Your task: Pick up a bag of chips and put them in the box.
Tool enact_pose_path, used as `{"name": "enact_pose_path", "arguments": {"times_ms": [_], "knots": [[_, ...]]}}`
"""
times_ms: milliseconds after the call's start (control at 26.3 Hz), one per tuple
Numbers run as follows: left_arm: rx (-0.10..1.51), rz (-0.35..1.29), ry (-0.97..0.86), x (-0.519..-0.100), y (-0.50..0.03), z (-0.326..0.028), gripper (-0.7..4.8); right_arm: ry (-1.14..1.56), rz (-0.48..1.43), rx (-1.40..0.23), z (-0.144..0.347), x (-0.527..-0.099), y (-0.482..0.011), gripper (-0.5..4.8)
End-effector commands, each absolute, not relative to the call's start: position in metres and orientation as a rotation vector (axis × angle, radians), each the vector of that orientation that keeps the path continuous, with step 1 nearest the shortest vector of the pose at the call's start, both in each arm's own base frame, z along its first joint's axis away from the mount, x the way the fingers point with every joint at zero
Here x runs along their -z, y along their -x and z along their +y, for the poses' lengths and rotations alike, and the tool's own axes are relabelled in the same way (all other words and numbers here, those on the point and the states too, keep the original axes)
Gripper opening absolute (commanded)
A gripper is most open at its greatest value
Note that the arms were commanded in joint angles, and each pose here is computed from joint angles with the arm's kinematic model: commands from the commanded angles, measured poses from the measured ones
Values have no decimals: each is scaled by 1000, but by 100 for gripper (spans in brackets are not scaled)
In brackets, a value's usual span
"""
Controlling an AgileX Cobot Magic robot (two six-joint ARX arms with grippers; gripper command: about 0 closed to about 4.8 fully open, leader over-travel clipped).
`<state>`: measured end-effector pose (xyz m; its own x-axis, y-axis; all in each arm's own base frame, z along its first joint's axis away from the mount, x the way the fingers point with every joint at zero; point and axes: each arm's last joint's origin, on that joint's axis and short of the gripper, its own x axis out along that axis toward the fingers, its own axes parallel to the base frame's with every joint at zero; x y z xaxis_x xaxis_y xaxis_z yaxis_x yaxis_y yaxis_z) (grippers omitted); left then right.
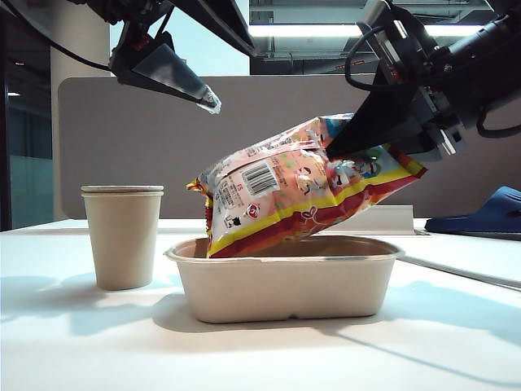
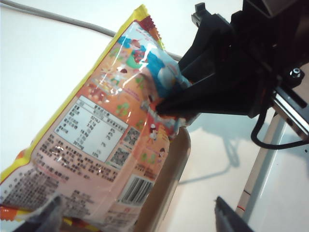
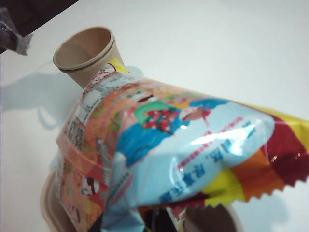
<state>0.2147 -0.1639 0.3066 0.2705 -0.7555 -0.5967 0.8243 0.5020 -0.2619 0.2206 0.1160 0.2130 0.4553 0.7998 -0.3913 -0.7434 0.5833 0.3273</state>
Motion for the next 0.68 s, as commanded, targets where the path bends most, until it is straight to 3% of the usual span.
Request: {"name": "enact_pose_path", "arguments": {"times_ms": [38,683], "knots": [[1073,710,-103,-310,-215,-165,404,-109,521,-974,120,-216,-220,75],[1076,705,-102,-311,-215,-165,404,-110,592,-947,131,-194,-227,75]]}}
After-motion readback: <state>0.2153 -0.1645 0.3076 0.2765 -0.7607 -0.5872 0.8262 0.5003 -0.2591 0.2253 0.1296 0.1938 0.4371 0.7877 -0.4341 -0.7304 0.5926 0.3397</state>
